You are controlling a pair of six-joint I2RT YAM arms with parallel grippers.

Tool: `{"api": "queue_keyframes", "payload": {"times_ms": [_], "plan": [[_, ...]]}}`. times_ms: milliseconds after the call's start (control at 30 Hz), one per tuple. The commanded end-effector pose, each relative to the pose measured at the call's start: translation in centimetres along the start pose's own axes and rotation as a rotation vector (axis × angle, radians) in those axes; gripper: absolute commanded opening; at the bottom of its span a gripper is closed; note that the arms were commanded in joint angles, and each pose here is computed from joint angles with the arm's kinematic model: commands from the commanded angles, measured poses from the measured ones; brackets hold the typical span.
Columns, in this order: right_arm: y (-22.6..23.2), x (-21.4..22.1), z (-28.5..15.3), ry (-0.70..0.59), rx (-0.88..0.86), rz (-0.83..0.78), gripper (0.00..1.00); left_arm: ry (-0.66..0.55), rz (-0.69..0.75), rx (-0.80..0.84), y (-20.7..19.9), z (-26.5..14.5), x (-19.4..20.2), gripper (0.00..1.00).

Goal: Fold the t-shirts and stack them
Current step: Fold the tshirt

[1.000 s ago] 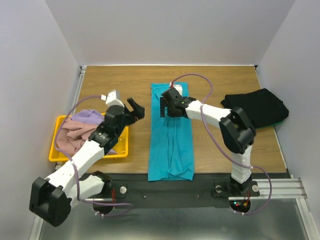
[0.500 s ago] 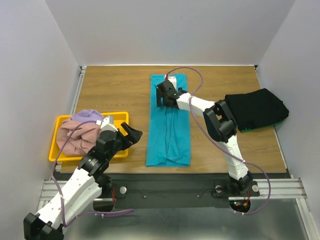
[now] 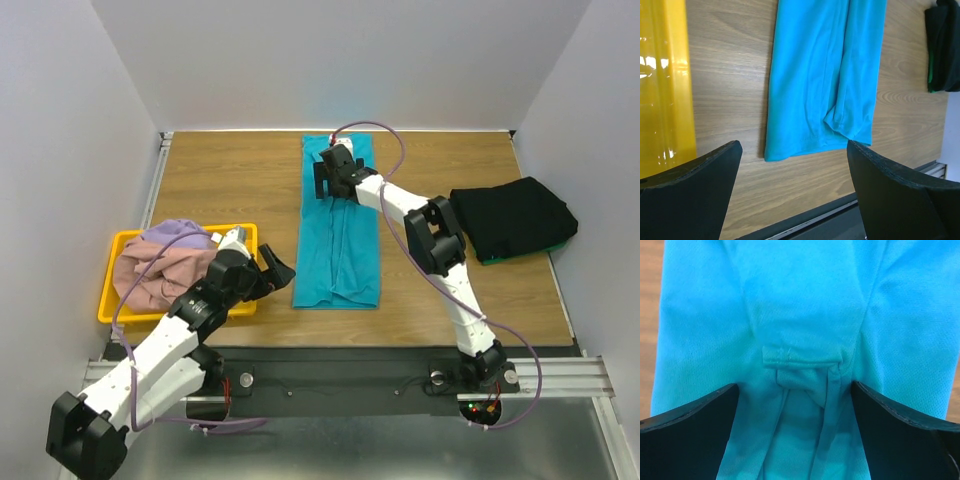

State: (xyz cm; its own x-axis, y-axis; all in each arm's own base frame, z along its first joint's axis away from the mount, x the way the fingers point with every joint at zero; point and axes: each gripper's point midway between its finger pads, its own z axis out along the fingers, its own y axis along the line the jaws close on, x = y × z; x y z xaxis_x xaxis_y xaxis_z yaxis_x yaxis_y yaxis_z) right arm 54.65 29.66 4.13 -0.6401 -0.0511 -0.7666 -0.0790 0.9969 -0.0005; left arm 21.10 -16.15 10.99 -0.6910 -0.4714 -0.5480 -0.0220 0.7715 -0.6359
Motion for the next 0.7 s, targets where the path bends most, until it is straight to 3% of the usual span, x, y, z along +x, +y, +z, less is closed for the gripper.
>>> {"api": "queue_keyframes", "payload": {"times_ms": [0, 100, 133, 200, 233, 367, 400, 667], "plan": [[1.8, -2.2, -4.7, 0.018, -0.153, -0.052, 1.0, -0.037, 0.069, 0.057, -3.2, -0.2, -1.8, 0.99], [2.2, -4.6, -10.5, -0.024, -0.238, -0.035, 1.0, -0.017, 0.099, 0.012, -3.5, 0.8, -0.9, 0.99], [1.6, -2.5, -10.8, 0.017, -0.223, -0.043, 1.0, -0.008, 0.104, 0.009, -3.8, 0.9, -0.6, 0.99], [1.3, -2.8, -14.0, -0.006, -0.242, -0.03, 1.0, 0.028, 0.122, -0.005, -4.0, 1.3, 0.8, 0.99], [0.6, 1.0, -14.4, 0.066, -0.228, -0.032, 1.0, 0.039, 0.11, -0.02, -4.0, 1.4, 1.3, 0.99], [-1.1, 4.7, -18.7, 0.083, -0.211, 0.055, 1.0, 0.082, 0.122, -0.076, -2.9, 2.0, 3.0, 0.99], [-2.6, 8.9, -19.1, 0.154, -0.183, 0.054, 1.0, 0.084, 0.125, -0.1, -2.4, 2.2, 3.1, 0.99], [-4.7, 18.6, -26.7, 0.306, -0.302, 0.204, 1.0, 0.1, 0.116, -0.176, -0.8, 2.3, 4.1, 0.99]]}}
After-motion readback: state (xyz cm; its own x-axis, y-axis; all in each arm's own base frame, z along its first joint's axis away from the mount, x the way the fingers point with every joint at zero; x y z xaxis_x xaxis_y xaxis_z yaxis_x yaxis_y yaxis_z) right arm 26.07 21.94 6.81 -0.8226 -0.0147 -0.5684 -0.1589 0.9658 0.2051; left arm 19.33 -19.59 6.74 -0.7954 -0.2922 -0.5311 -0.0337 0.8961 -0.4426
